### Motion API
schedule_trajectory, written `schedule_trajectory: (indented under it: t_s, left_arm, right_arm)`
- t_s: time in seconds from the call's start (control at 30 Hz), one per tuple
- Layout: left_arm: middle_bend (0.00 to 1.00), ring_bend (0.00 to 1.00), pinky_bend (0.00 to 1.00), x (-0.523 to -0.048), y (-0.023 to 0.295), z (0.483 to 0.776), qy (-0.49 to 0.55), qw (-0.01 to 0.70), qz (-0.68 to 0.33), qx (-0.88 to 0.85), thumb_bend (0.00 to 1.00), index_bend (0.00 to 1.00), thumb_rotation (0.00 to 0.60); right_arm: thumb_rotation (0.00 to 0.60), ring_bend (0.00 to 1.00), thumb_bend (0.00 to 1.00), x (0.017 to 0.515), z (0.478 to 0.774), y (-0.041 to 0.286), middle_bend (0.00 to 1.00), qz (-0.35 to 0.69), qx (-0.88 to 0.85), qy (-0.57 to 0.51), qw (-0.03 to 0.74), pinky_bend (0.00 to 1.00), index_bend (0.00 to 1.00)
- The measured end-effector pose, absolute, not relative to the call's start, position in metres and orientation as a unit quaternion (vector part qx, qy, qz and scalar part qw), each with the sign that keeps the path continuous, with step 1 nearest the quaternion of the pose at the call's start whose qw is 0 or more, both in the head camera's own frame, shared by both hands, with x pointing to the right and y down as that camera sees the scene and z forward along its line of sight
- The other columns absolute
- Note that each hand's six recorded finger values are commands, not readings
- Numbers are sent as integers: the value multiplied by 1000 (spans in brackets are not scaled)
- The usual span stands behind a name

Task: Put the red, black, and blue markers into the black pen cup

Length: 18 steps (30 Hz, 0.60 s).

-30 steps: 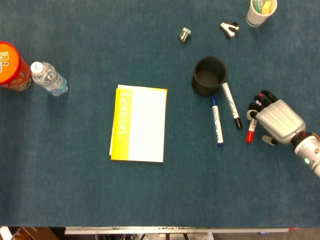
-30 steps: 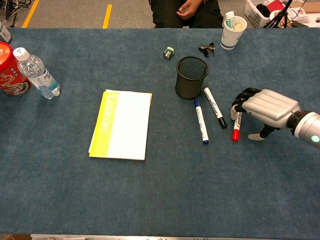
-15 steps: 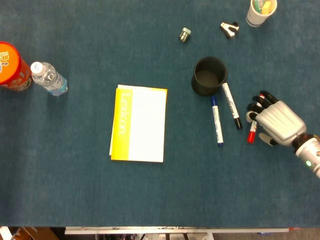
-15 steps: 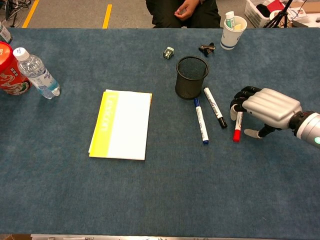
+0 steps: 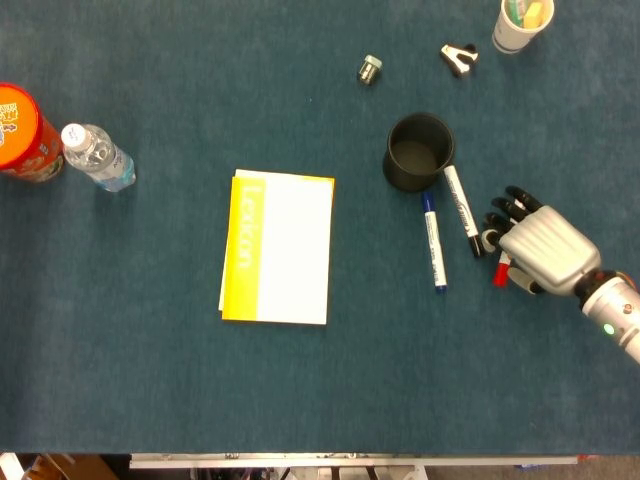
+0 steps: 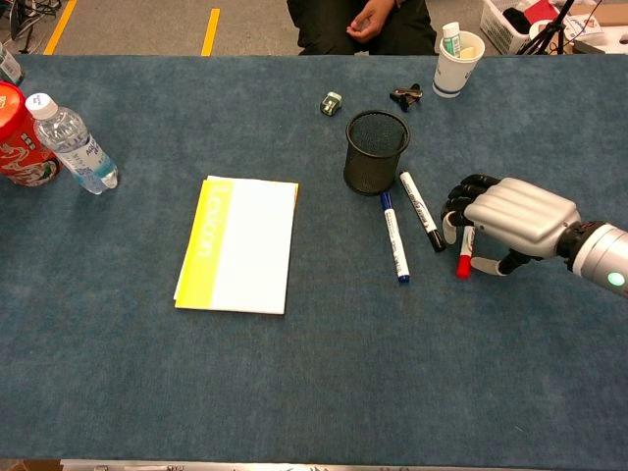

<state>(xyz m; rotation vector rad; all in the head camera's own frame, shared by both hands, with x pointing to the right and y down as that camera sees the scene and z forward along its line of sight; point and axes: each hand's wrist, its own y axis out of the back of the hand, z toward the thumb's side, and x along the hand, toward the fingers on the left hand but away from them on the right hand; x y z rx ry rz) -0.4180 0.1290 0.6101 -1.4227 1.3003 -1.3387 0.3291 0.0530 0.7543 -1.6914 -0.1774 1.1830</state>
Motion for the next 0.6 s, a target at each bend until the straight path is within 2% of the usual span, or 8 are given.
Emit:
schedule_trajectory:
  t_s: [0.6]
  left_arm:
    - [210,200,201,-422,132,610,514,385,-527,-557,482,174,600]
  right_arm:
    - [600,131,296,331,760,59,268,498,-695,-48,517,95,448]
